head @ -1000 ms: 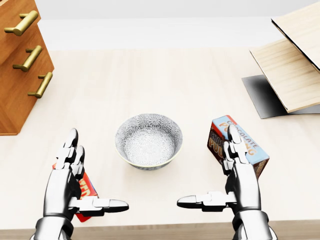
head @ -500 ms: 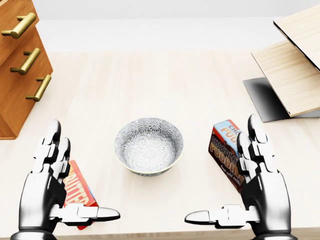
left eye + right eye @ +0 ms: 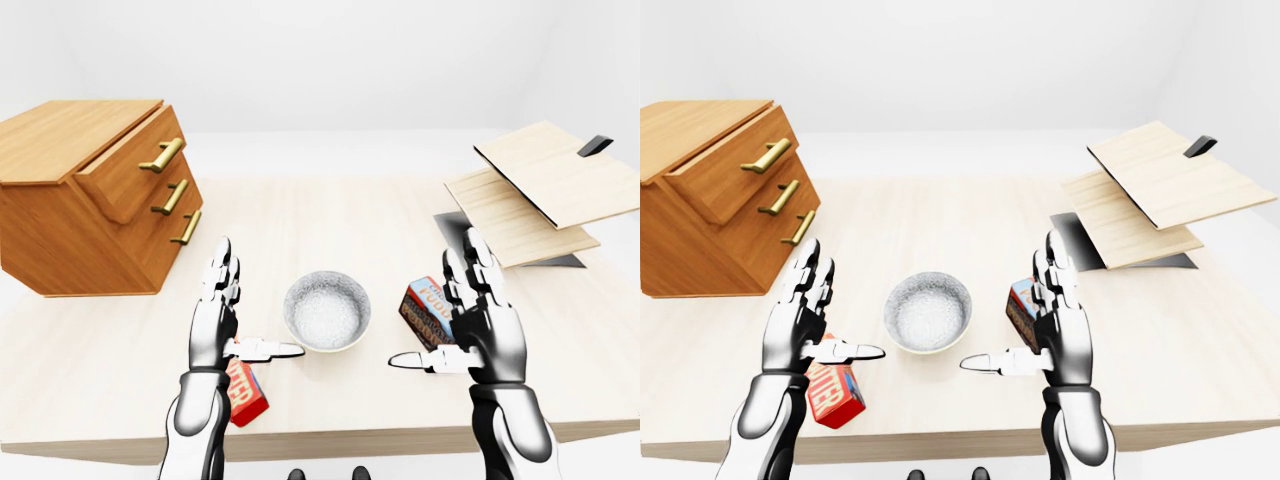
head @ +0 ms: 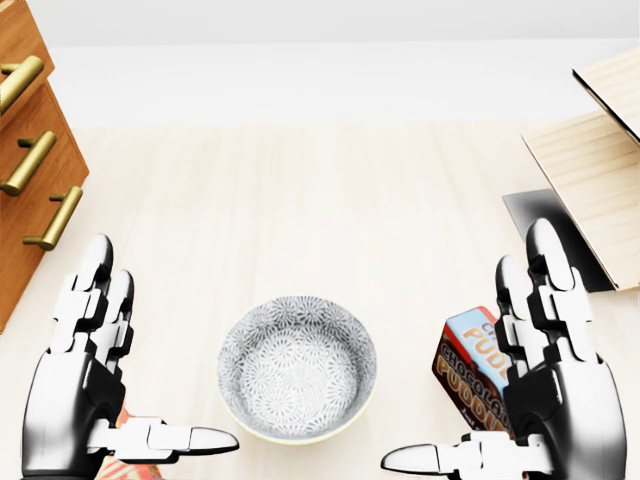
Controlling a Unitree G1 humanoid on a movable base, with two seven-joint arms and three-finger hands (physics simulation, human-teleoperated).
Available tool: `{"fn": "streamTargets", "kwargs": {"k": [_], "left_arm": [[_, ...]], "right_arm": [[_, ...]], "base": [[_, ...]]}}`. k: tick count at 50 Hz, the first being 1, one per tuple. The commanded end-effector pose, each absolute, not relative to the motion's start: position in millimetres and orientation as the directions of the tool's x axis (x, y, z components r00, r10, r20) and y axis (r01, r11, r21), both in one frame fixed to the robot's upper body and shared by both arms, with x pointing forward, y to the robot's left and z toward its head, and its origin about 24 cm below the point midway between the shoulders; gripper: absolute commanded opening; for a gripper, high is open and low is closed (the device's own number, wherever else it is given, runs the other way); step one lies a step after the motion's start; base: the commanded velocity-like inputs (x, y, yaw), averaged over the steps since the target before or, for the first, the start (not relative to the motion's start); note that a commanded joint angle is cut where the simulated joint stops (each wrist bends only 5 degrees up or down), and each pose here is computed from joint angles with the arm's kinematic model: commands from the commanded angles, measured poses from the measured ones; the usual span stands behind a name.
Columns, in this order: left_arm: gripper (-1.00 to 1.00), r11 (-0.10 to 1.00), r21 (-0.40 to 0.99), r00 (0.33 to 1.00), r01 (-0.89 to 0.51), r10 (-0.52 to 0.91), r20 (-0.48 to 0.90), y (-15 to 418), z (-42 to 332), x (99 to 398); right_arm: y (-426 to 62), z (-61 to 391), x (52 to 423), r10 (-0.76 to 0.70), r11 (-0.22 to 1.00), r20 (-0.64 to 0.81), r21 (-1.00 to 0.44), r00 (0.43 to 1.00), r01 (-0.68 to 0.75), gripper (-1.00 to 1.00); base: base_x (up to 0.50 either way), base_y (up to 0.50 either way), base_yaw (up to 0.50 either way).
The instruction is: Close the top drawer of the cabinet and put the bowl on top of it.
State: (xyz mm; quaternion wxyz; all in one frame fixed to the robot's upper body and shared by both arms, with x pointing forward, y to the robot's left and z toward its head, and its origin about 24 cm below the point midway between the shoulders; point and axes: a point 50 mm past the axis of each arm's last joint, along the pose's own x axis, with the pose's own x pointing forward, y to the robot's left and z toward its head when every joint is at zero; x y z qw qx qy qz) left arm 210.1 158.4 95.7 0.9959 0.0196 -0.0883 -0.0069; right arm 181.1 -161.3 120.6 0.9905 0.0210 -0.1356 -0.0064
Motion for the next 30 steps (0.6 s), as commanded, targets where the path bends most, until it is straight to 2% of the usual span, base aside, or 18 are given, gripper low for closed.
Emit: {"fn": "streamTargets", "kwargs": {"k": [1, 8, 30], "left_arm": [[1.0, 0.999, 0.042, 0.983, 0.017, -0.024, 0.184, 157.0, 98.0, 208.4], [1.0, 0.999, 0.041, 0.982, 0.021, -0.028, 0.188, 156.6, 98.9, 207.5], [1.0, 0.999, 0.042, 0.984, 0.025, -0.032, 0.178, 156.4, 96.5, 208.1]], "right_arm": [[-160.4, 122.3, 178.3, -0.016, 0.999, 0.272, 0.039, 0.962, 0.005, 1.0], [-161.9, 120.0, 180.3, -0.04, 0.998, 0.264, 0.049, 0.964, 0.028, 1.0], [-162.6, 116.8, 179.1, -0.029, 0.999, 0.249, 0.049, 0.968, 0.018, 1.0]], "base": [[0.34, 0.0, 0.0], [0.34, 0.0, 0.0], [0.0, 0.0, 0.0]]}}
